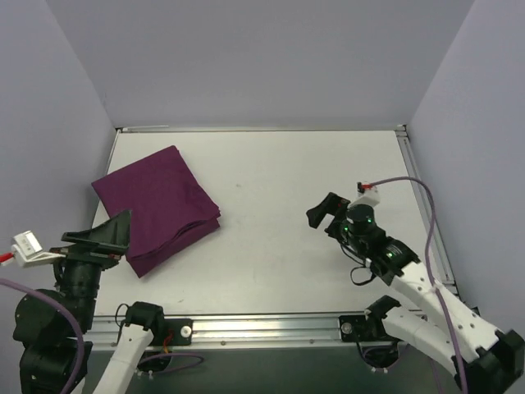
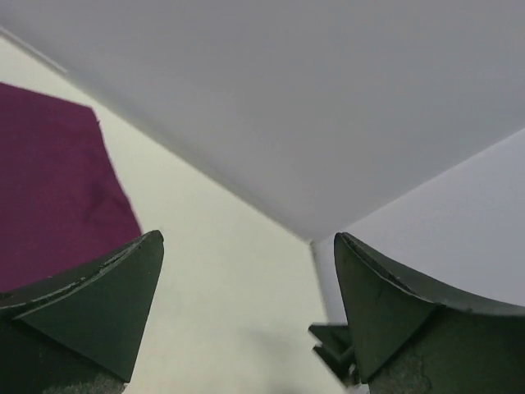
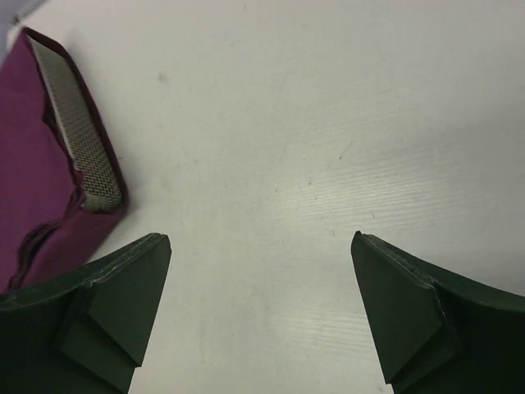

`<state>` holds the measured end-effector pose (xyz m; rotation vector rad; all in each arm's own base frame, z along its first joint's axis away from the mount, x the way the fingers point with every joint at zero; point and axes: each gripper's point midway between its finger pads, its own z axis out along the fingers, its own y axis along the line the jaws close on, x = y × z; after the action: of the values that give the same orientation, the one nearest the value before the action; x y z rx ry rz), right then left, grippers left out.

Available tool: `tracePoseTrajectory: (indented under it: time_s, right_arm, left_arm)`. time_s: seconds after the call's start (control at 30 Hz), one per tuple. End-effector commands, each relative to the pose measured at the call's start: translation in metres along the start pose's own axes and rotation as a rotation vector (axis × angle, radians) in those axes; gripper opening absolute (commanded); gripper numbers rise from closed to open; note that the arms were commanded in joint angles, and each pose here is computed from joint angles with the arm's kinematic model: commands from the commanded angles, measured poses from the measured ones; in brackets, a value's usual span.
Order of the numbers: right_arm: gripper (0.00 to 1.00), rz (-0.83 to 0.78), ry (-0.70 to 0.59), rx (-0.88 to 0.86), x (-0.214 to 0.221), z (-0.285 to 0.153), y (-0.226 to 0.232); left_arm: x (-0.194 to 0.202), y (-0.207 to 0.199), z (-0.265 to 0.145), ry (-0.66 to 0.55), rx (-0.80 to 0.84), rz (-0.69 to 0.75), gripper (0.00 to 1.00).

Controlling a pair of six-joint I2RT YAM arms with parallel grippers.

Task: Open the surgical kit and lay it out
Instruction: Open the surgical kit at the center of the board.

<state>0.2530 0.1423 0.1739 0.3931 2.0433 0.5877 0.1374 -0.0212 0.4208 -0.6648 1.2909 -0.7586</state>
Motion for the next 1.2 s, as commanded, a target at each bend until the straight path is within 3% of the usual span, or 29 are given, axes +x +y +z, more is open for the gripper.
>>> tracePoseTrajectory:
  time_s: [0.0, 0.2, 0.23, 0.43, 0.67, 1.03, 1.17]
  right_arm:
    - [1.0, -0.038, 0.049, -0.081, 0.008, 0.031, 0.029]
    - [0.98, -0.061, 0.091, -0.363, 0.031, 0.098, 0.142]
    - [0.98, -0.067, 0.121, -0.384, 0.054, 0.114, 0.155]
    - [0.95, 0.001, 0.158, -0.414, 0.113, 0.149, 0.221]
    - [0.97, 0.037, 0.17, -0.381, 0.158, 0.156, 0.25]
    - [0.98, 0.14, 0.239, -0.236, 0.2, 0.184, 0.242]
    - [0.89, 0.172, 0.227, -0.153, 0.202, 0.193, 0.232]
  left_arm:
    - [0.067, 0.043, -0.003, 0.326, -0.062, 0.286, 0.94]
    - [0.094, 0.045, -0.006, 0.418, -0.012, 0.237, 0.94]
    - [0.095, 0.049, -0.007, 0.427, -0.023, 0.254, 0.94]
    - [0.07, 0.085, -0.004, 0.464, -0.359, 0.392, 0.94]
    - [0.063, 0.081, -0.005, 0.479, -0.349, 0.464, 0.94]
    - [0.074, 0.084, -0.001, 0.507, -0.329, 0.461, 0.94]
    - [0.073, 0.081, -0.001, 0.502, -0.316, 0.459, 0.94]
